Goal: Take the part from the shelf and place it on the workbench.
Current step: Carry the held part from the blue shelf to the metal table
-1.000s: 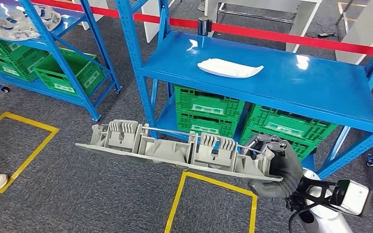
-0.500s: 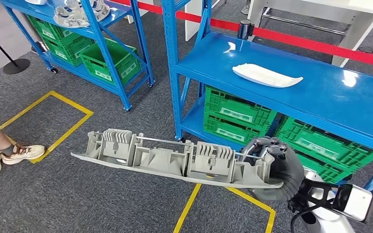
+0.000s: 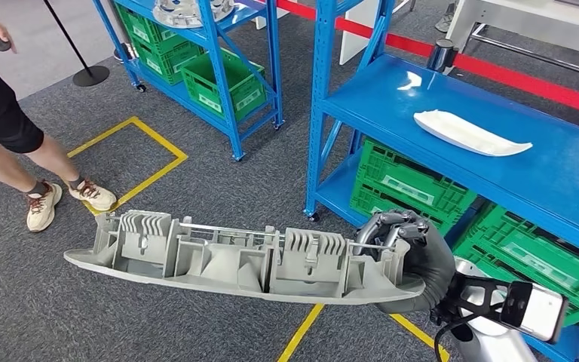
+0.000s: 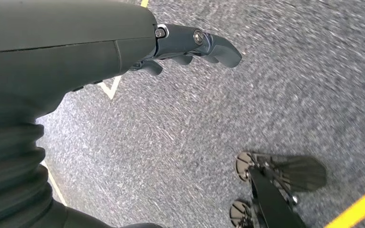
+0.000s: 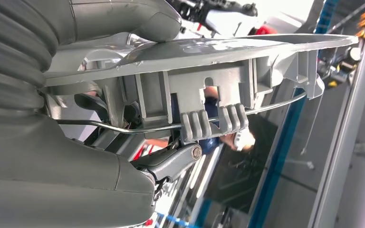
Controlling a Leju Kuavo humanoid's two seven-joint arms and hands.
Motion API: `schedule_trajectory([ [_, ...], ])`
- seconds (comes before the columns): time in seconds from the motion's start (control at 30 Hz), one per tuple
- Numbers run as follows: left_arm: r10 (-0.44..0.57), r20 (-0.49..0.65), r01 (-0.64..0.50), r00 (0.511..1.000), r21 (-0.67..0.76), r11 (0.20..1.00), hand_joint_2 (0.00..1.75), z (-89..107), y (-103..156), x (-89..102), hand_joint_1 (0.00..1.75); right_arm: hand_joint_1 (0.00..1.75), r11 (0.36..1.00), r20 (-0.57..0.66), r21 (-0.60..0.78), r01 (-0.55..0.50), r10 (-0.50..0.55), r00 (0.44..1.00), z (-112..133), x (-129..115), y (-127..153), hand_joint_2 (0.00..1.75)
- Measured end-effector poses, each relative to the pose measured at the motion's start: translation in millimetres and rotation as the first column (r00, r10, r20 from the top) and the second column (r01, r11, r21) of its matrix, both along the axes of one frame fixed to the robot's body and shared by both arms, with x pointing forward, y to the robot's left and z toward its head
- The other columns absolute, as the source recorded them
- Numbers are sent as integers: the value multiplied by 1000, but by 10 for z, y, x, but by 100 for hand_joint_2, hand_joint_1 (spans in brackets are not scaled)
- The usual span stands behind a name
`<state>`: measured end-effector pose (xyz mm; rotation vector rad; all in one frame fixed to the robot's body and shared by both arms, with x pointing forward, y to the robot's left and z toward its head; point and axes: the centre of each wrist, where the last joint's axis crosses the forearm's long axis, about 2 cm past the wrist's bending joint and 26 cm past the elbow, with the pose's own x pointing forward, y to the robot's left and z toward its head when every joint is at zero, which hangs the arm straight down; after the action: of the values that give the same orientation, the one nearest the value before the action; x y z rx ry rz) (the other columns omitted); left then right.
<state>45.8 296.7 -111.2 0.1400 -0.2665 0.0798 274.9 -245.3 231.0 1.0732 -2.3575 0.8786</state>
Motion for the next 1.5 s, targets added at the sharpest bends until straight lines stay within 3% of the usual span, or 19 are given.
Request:
schedule_trajectory([
  [1.5,-31,18,32,999,-64,997,175,-3,-15,-13,0,175,997,16,6,-73,73,997,29,-124,3,175],
])
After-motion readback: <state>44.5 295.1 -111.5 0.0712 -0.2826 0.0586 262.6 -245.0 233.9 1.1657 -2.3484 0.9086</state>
